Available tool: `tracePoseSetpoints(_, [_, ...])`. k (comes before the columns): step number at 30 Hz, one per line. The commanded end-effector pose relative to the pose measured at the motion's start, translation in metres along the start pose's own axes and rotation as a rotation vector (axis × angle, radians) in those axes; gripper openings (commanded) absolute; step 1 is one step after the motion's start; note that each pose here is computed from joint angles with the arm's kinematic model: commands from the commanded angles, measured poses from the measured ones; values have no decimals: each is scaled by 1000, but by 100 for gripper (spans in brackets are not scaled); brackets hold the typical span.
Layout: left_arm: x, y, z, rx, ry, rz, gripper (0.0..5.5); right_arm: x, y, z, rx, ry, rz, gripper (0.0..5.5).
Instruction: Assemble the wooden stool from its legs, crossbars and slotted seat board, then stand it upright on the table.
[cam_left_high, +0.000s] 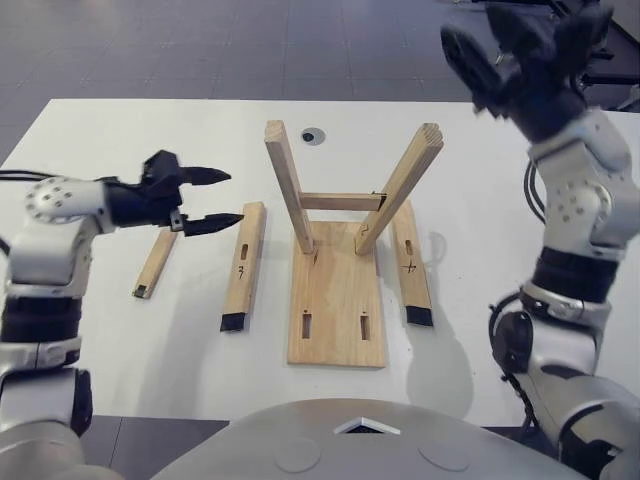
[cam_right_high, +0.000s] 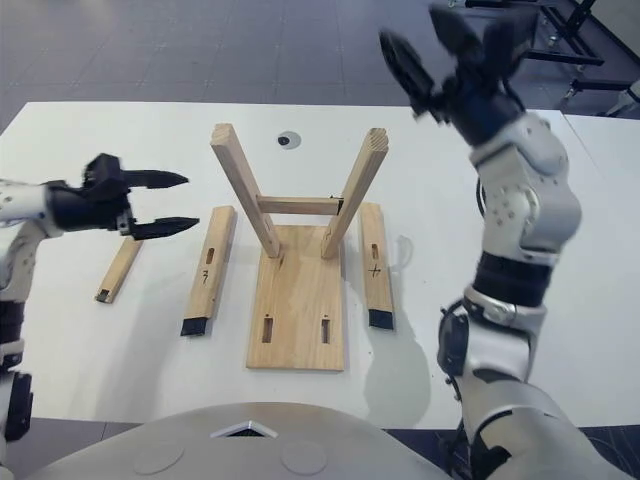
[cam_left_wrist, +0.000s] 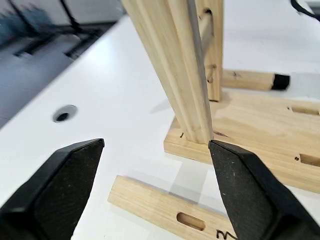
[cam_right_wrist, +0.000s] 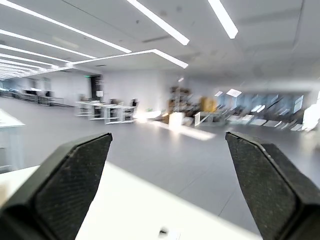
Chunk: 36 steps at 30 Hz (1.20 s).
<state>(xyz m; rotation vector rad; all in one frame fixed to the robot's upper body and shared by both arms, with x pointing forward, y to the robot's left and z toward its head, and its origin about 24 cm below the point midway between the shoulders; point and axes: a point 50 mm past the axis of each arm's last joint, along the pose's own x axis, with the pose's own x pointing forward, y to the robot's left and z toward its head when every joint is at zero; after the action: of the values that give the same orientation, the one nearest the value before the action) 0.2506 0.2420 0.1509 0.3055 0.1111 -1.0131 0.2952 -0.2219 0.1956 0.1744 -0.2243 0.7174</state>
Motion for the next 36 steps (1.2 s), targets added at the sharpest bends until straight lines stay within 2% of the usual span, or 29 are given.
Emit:
tracePoseSetpoints(1, [-20, -1, -4, -95, -161, 313, 383, -45, -6, -24, 179, 110, 47, 419])
tracePoseSetpoints(3, [-18, 6, -12, -128, -185, 426, 383, -56, -8, -34, 208, 163, 54, 419])
tracePoseSetpoints(6, [4, 16, -13, -151, -210, 485, 383, -57, -10, -42, 227, 192, 59, 419])
tracePoseSetpoints(13, [55, 13, -3, -172, -304, 444, 383, -41, -12, -44, 230, 160, 83, 419])
tracePoseSetpoints(23, [52, 2, 12, -265, -393, 339, 383, -22, 4, -41, 286, 149, 192, 419])
tracePoseSetpoints(29, [63, -9, 8, -268, -318, 234, 383, -15, 2, -43, 281, 147, 197, 419])
tracePoseSetpoints(36, [67, -7, 8, -264, -288, 245, 383, -14, 9, -48, 274, 177, 242, 419])
